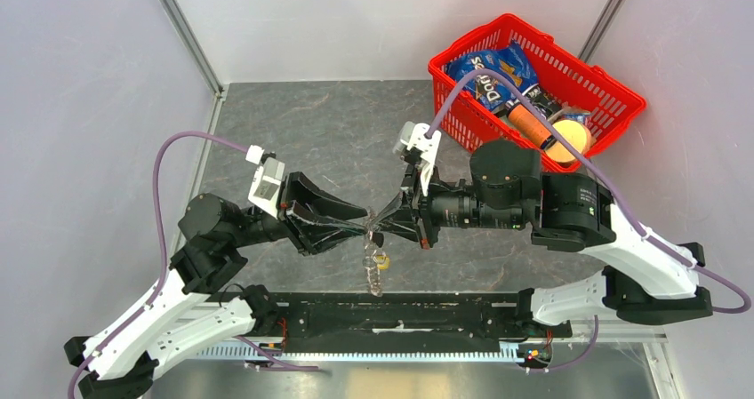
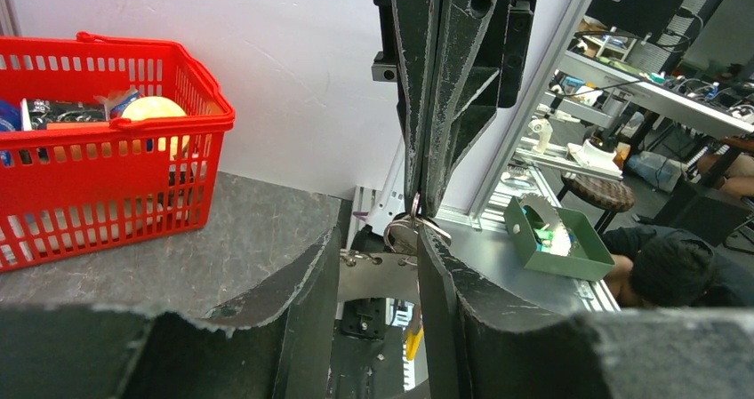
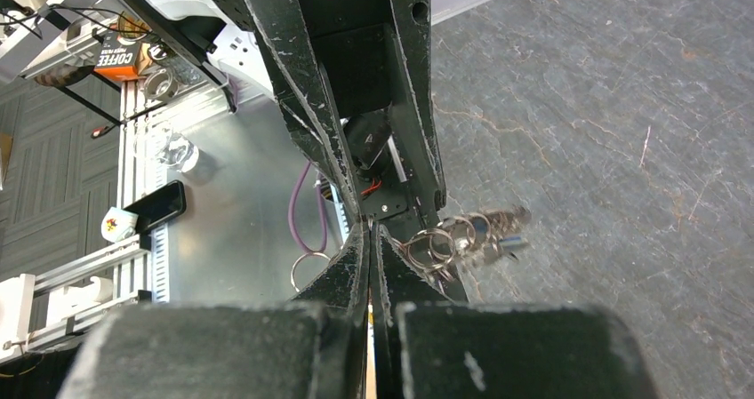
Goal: Put the keys on the keyring
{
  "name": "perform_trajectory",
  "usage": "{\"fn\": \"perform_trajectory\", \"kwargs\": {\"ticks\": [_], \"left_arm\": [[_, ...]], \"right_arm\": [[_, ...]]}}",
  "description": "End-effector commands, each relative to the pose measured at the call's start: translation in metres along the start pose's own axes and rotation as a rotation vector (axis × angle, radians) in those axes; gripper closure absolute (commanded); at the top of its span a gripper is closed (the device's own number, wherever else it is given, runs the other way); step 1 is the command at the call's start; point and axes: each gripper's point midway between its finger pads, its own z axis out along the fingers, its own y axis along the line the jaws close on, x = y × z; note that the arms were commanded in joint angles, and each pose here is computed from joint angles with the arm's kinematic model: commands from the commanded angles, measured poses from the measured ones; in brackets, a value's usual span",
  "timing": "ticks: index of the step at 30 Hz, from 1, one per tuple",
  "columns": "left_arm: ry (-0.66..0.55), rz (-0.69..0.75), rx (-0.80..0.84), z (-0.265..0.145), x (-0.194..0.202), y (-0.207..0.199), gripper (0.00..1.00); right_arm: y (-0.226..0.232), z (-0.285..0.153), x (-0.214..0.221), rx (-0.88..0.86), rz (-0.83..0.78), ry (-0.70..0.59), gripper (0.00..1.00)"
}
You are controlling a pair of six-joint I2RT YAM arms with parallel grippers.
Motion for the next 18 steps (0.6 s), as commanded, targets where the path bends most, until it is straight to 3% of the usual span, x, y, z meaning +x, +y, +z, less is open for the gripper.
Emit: {"fn": "perform_trajectory", "kwargs": {"ticks": [1, 18], "left_arm": [[-0.021, 0.055, 0.05, -0.0003, -0.0137, -0.012, 0.56], [-0.017, 0.064, 0.042, -0.0048, -0.014, -0.0139, 0.55]], "right_arm": [[0.0044, -0.0051, -0.029, -0.008, -0.027, -0.094, 1.0], [-0.0018, -0.001, -0.0296, 0.025, -0.032, -0.091, 1.0]]}}
